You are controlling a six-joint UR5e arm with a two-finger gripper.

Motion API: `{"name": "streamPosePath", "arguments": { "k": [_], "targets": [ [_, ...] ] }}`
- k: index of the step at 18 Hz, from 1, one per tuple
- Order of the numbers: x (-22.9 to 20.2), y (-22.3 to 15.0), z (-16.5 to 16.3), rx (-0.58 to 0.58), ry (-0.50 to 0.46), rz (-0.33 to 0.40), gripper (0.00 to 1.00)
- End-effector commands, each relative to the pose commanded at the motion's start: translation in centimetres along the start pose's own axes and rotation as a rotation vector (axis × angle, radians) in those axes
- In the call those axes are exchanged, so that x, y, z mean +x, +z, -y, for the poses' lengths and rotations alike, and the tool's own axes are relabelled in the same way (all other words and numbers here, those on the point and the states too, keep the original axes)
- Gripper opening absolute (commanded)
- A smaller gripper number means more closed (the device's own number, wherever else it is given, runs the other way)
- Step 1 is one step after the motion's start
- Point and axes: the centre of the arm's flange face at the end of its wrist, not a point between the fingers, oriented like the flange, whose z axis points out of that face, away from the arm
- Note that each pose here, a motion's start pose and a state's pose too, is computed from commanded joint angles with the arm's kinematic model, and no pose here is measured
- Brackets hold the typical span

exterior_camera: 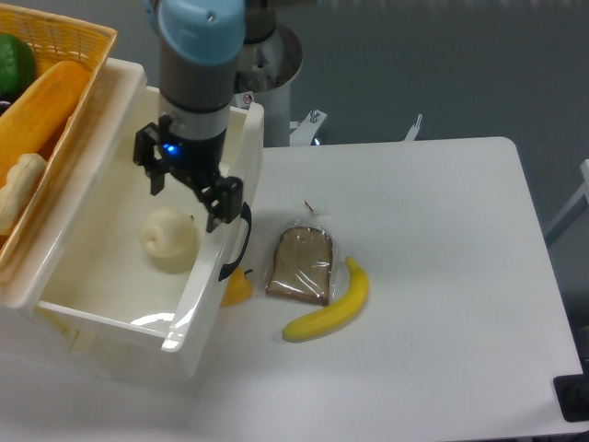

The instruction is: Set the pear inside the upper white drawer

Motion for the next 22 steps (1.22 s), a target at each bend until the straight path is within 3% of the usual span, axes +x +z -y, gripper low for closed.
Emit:
{"name": "streamPosePath", "arguments": {
  "k": [5, 8, 17, 22],
  "targets": [
    [-5.5, -1.6, -3.4, 0.01, -0.094, 0.047, 1.0],
    [-8.0, 0.0, -4.8, -0.043, -0.118, 0.069, 1.0],
    [-19.8, 8.0, -12.5, -0.235, -0.021, 0.002, 1.0],
    [-25.0, 10.4, -17.4, -0.25, 0.055, -0.022, 1.0]
  ]
}}
